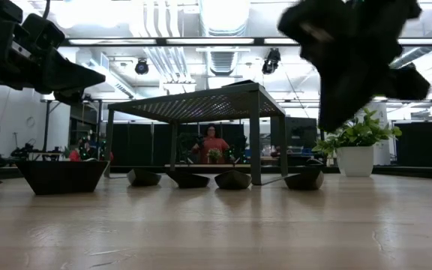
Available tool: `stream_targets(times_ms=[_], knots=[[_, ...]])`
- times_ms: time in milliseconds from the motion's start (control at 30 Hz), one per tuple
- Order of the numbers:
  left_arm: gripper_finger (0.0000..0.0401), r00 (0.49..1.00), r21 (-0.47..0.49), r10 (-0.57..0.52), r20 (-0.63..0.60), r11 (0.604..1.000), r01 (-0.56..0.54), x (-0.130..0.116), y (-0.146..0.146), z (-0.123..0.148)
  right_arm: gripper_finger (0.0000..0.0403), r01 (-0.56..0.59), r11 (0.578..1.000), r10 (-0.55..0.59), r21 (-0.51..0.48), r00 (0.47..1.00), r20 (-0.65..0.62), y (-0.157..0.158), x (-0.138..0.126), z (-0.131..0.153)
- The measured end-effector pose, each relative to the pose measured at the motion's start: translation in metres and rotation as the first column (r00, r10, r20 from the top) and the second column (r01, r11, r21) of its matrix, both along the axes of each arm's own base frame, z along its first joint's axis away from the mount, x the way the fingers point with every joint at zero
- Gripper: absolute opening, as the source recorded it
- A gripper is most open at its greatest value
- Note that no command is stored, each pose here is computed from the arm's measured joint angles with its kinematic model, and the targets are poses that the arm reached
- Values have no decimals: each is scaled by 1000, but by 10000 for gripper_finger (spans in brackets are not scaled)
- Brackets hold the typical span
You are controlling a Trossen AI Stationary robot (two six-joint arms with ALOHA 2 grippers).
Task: Pick & Place Mini shaped plates
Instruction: Put the right drop shaped plate on the shelf
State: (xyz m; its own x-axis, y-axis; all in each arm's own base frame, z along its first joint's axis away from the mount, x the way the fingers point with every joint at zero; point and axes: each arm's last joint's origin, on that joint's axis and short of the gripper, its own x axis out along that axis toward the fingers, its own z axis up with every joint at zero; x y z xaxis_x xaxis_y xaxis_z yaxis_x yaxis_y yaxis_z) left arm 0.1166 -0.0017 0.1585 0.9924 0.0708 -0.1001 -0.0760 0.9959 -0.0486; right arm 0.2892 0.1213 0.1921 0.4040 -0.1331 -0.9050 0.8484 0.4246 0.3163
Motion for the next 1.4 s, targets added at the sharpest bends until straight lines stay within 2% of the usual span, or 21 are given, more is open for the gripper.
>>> stream_targets(times_ms=[100,200,333,500,833,1033,1167,1400], knots=[[0,1000,0,0,-1,1000,0,0,0,0,41,31,997,-29,75,999,-24,-9,-11,-9],[0,1000,0,0,-2,1000,0,0,0,0,41,86,990,-85,109,996,-16,-19,-21,-16],[0,1000,0,0,-8,1000,0,0,0,-1,41,116,982,-127,150,990,63,-32,-22,-25],[0,1000,1,0,-16,1000,0,0,0,-2,48,81,976,-118,203,978,175,-42,-17,-38],[0,1000,1,0,-27,1000,0,0,0,-3,98,111,964,-141,240,984,113,-48,-27,-53],[0,1000,1,0,-30,1000,0,0,0,-3,130,130,963,-162,235,979,123,-49,-26,-53],[0,1000,1,0,-31,1000,0,0,0,-3,133,139,963,-171,232,978,121,-49,-26,-54],[0,999,1,0,-32,1000,0,0,0,-3,114,149,966,-180,213,975,132,-51,-26,-54]])
